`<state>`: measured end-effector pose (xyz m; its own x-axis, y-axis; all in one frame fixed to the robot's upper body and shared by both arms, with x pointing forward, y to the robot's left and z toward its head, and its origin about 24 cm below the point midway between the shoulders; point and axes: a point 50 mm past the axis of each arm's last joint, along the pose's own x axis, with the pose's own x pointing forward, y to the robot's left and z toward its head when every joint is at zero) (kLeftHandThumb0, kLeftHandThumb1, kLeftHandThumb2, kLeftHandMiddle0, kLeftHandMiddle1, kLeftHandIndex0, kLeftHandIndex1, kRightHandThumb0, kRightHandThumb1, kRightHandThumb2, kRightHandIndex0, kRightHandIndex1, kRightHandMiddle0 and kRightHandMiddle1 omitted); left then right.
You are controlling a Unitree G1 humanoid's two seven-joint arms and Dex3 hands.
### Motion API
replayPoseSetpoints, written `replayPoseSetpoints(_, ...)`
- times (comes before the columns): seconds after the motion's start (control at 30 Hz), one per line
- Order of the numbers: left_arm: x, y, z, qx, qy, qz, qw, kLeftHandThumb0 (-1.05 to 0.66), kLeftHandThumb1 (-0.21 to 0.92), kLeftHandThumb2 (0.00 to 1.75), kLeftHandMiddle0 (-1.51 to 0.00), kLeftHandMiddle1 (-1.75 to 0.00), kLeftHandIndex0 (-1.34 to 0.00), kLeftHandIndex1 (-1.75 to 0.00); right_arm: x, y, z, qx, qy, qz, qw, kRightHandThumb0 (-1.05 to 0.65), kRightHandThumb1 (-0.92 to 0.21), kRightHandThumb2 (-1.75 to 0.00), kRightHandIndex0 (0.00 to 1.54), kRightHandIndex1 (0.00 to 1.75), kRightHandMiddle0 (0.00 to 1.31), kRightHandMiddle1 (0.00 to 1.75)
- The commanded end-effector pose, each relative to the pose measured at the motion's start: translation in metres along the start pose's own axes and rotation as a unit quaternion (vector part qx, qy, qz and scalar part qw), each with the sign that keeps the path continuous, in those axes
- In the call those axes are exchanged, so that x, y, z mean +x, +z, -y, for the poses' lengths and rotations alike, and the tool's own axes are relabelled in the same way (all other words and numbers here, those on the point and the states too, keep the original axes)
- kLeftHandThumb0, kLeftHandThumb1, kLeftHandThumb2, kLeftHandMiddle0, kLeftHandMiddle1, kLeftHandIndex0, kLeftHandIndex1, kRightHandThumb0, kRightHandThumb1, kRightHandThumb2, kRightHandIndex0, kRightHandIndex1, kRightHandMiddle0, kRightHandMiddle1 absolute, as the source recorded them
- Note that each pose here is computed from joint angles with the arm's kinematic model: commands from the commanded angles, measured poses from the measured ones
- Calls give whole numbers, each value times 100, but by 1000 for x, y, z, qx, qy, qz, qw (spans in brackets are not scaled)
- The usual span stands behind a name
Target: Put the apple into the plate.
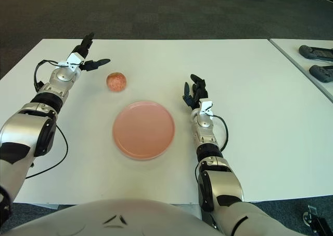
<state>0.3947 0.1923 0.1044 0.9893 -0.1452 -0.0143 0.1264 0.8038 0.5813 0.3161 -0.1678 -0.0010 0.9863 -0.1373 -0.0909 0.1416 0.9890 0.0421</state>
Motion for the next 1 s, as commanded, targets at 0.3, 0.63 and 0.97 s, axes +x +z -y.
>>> replayPoseSetpoints(0.3, 6, 10, 11, 13, -43, 1, 999, -105, 85, 5, 0, 0, -1, -1, -1, -7, -2, 0, -1, -19, 1000, -68, -92, -63, 24, 22, 0, 69)
replayPoseSetpoints(0.63, 6, 9, 29, 21, -71, -7, 997, -105, 85, 4, 0, 0, 0, -1, -1, -7, -3, 0, 0, -19, 1000, -68, -92, -63, 24, 22, 0, 69)
replayPoseSetpoints(0.97, 5, 10, 42, 37, -92, -6, 995, -105, 84, 3, 0, 0, -1, -2, -1, -8, -3, 0, 0, -20, 1000, -68, -92, -63, 24, 22, 0, 69)
